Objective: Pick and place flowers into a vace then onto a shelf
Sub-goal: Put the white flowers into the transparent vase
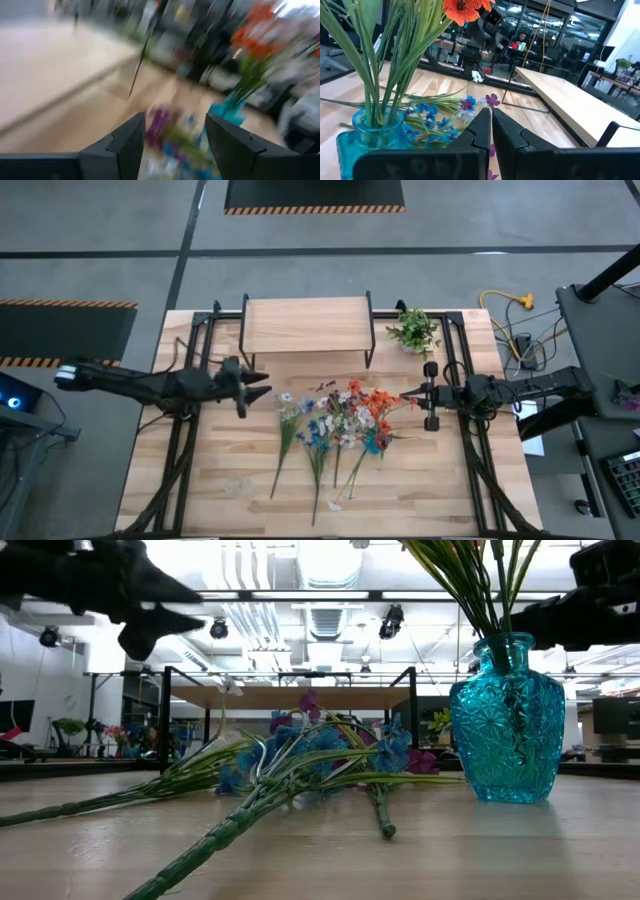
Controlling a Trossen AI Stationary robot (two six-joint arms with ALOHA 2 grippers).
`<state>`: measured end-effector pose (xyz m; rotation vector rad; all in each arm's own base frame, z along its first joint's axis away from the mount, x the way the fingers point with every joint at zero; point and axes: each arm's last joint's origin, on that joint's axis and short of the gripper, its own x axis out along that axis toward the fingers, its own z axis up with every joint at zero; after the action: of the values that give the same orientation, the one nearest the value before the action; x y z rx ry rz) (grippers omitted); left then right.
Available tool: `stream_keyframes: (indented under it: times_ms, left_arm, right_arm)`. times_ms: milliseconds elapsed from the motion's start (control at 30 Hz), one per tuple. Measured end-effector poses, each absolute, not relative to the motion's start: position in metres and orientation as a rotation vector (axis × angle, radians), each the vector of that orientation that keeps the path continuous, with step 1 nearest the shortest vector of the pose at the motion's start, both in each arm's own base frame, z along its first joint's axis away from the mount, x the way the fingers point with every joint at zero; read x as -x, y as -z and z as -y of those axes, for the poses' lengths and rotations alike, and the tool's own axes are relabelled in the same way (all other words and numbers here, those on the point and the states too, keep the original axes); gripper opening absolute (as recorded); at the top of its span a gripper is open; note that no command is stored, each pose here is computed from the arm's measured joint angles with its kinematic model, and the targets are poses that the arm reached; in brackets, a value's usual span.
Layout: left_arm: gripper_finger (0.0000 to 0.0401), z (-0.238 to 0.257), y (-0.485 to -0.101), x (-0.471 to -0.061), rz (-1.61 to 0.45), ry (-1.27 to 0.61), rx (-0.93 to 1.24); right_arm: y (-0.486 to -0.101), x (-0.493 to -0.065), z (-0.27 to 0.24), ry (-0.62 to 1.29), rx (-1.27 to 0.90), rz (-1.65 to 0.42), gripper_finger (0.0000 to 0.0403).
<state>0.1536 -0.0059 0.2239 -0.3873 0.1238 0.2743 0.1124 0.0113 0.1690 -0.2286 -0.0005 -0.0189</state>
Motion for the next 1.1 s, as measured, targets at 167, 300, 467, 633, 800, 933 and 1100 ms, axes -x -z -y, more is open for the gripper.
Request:
stream_keyframes:
  times_ms: [167,300,467,633,800,933,1100]
  left_arm:
    - [0.0191,0.009,-0.241,-0.173,-0.424,-0.418,0.504]
    - [0.0191,0.018,-0.257,-0.195,-0.539,-0.455,0.547]
    - [0.0191,0.034,-0.274,-0.221,-0.674,-0.523,0.624]
    - [0.0191,0.058,-0.281,-0.245,-0.816,-0.62,0.667]
    - [0.0191,0.082,-0.277,-0.266,-0.883,-0.696,0.687]
    - [0.0191,0.101,-0.268,-0.282,-0.893,-0.735,0.744]
    - [0.0191,0.12,-0.251,-0.294,-0.924,-0.773,0.754]
  right_arm:
    - [-0.17,-0.112,-0.011,0.02,0.228,0.009,0.0009]
    - [-0.171,-0.112,-0.011,0.021,0.262,0.017,0.0009]
    - [-0.177,-0.112,-0.011,0.024,0.268,0.038,0.0009]
    - [-0.187,-0.112,-0.011,0.028,0.263,0.067,0.0009]
    - [-0.194,-0.111,-0.011,0.03,0.26,0.084,0.0009]
    - [-0.193,-0.112,-0.011,0.028,0.262,0.071,0.0009]
    - [-0.189,-0.112,-0.011,0.023,0.268,0.035,0.0009]
